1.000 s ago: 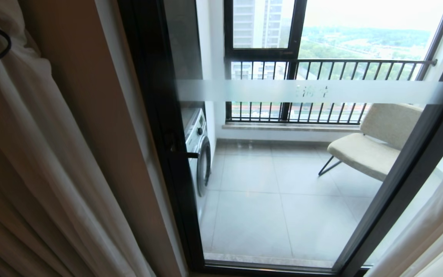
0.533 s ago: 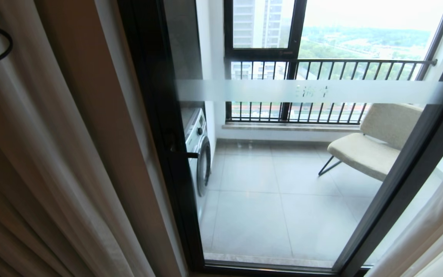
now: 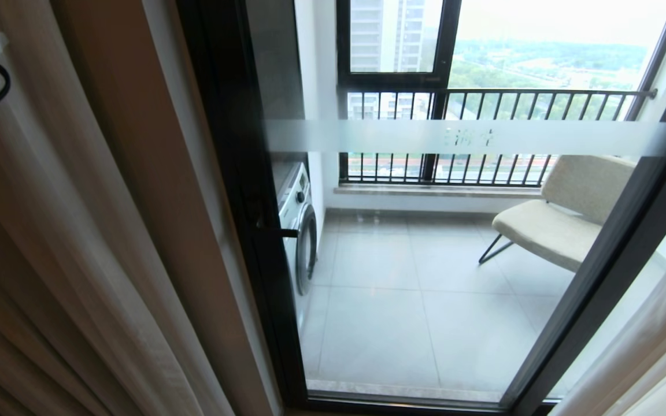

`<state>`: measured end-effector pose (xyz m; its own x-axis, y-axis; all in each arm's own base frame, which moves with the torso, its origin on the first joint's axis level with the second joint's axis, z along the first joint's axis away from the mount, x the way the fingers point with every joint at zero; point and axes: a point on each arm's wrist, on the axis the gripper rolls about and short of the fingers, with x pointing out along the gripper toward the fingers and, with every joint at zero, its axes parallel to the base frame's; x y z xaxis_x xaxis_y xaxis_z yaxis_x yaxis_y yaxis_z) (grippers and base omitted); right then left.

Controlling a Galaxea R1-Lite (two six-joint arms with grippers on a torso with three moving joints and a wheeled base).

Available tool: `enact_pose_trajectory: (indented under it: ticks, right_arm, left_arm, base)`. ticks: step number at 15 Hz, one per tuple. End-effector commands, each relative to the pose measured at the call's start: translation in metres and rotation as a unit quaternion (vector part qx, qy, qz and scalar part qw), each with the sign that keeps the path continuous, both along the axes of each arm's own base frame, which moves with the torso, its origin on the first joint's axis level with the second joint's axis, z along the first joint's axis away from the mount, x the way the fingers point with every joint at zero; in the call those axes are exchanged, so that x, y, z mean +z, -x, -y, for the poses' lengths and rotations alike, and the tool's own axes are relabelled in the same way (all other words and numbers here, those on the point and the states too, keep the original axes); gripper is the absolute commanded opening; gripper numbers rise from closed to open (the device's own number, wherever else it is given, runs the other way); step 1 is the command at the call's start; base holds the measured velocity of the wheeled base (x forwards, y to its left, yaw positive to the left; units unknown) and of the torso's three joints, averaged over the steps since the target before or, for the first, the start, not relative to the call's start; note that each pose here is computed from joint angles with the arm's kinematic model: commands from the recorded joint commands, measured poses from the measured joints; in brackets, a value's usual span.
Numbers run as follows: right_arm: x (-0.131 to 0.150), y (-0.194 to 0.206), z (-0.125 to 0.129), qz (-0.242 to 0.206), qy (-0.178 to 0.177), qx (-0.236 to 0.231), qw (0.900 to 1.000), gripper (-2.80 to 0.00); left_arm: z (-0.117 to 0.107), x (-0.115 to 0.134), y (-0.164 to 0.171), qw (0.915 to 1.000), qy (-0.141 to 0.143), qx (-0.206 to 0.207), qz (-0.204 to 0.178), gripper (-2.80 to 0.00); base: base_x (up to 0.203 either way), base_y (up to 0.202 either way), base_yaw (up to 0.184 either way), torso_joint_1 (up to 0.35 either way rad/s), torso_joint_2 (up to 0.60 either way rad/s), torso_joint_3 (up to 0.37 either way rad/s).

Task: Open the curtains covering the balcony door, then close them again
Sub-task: Pull the inner curtains open on both sides

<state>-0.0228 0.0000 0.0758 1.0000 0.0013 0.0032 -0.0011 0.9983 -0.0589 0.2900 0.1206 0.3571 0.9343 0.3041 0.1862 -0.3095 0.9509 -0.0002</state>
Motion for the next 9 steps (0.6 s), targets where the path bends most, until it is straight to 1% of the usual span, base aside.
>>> enact_pose_trajectory:
  ticks: [1, 5, 8, 9]
  right_arm:
    - [0.000, 0.000, 0.000, 0.000, 0.000, 0.000, 1.000, -2.80]
    - [0.000, 0.000, 0.000, 0.000, 0.000, 0.000, 1.000, -2.80]
    - [0.000, 0.000, 0.000, 0.000, 0.000, 0.000, 1.000, -2.80]
    - [0.000, 0.000, 0.000, 0.000, 0.000, 0.000, 1.000, -2.80]
  left_arm:
    - [0.014, 0.003, 0.033, 1.0000, -0.002, 0.000, 0.004, 0.00]
    - [0.032, -0.021, 0.074, 0.9996, 0.011, -0.002, -0.026, 0.00]
    - [0.036, -0.024, 0.083, 0.9996, 0.012, -0.004, -0.027, 0.00]
    - [0.036, -0.024, 0.083, 0.9996, 0.012, -0.004, -0.027, -2.80]
  base:
    - [0.000, 0.000, 0.000, 0.000, 0.00, 0.000]
    - [0.000, 0.000, 0.000, 0.000, 0.00, 0.000]
    - [0.000, 0.000, 0.000, 0.000, 0.00, 0.000]
    - [0.000, 0.000, 0.000, 0.000, 0.00, 0.000]
